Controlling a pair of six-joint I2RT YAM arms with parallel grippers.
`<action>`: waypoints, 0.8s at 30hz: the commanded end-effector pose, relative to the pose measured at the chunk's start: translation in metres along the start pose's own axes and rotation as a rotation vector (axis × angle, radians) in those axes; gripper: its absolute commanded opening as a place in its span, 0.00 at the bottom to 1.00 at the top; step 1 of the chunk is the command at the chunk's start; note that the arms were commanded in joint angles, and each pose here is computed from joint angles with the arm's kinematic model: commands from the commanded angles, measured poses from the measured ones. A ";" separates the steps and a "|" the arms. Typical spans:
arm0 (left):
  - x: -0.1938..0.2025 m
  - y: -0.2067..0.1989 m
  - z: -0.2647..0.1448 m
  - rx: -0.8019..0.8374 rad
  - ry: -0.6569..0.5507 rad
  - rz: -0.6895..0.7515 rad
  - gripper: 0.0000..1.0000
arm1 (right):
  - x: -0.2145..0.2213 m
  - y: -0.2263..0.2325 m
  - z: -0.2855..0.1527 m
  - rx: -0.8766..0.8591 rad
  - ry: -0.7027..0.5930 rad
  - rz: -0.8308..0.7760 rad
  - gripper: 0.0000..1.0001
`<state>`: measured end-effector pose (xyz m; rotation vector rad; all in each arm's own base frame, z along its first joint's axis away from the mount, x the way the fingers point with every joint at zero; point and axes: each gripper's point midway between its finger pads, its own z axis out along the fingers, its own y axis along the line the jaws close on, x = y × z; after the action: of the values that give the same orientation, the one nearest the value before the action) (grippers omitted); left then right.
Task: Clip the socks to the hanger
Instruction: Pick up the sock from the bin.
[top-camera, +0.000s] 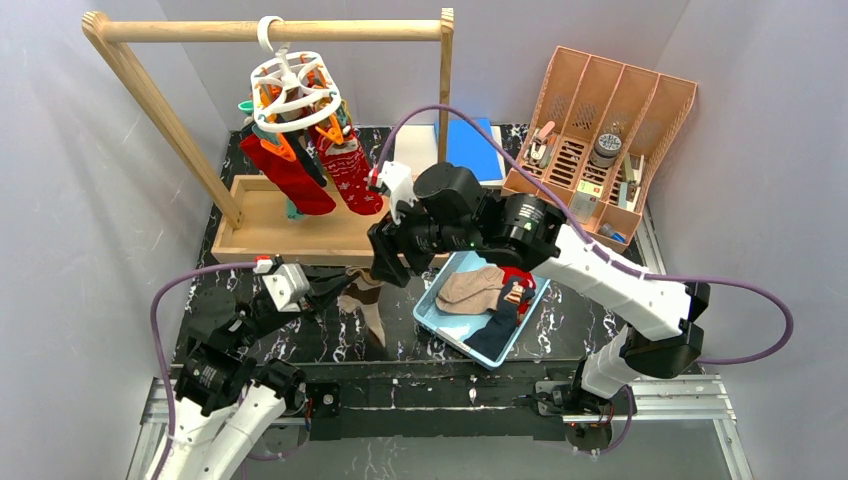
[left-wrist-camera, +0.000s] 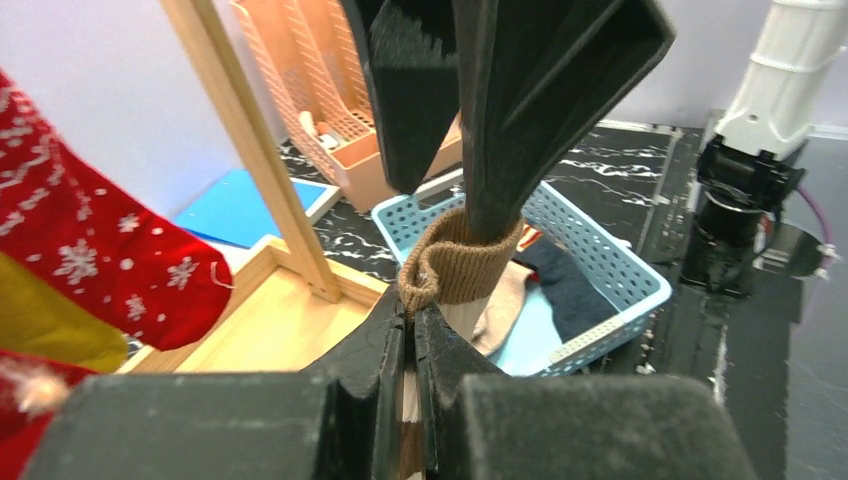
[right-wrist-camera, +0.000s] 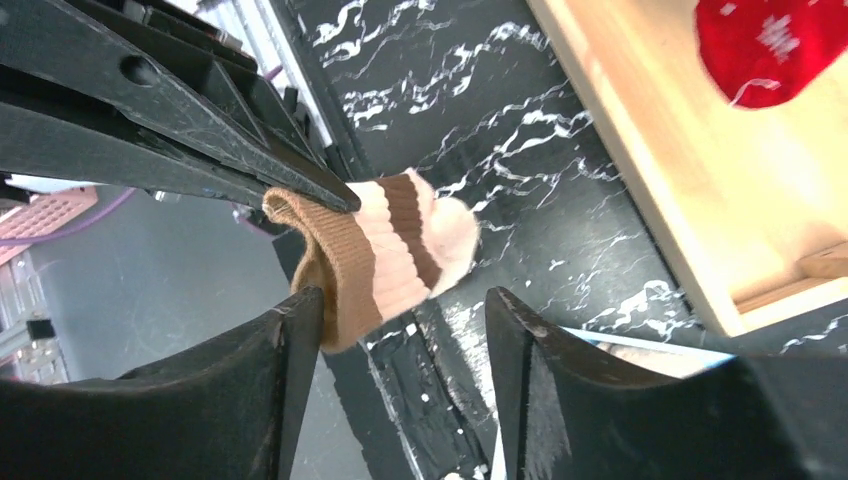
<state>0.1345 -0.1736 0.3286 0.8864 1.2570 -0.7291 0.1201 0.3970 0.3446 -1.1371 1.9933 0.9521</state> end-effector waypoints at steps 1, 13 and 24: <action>-0.012 0.019 -0.010 -0.129 -0.009 0.061 0.00 | -0.054 0.003 -0.044 0.054 -0.186 -0.019 0.72; -0.032 0.069 -0.022 -0.416 -0.043 0.040 0.00 | -0.097 0.009 -0.094 0.076 -0.346 -0.036 0.76; -0.053 0.102 -0.031 -0.601 -0.126 0.038 0.00 | -0.105 0.004 -0.049 0.088 -0.296 -0.032 0.76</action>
<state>0.1911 -0.1072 0.3724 0.4461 1.2935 -0.3676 0.1439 0.3899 0.4521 -0.9293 1.7726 0.9560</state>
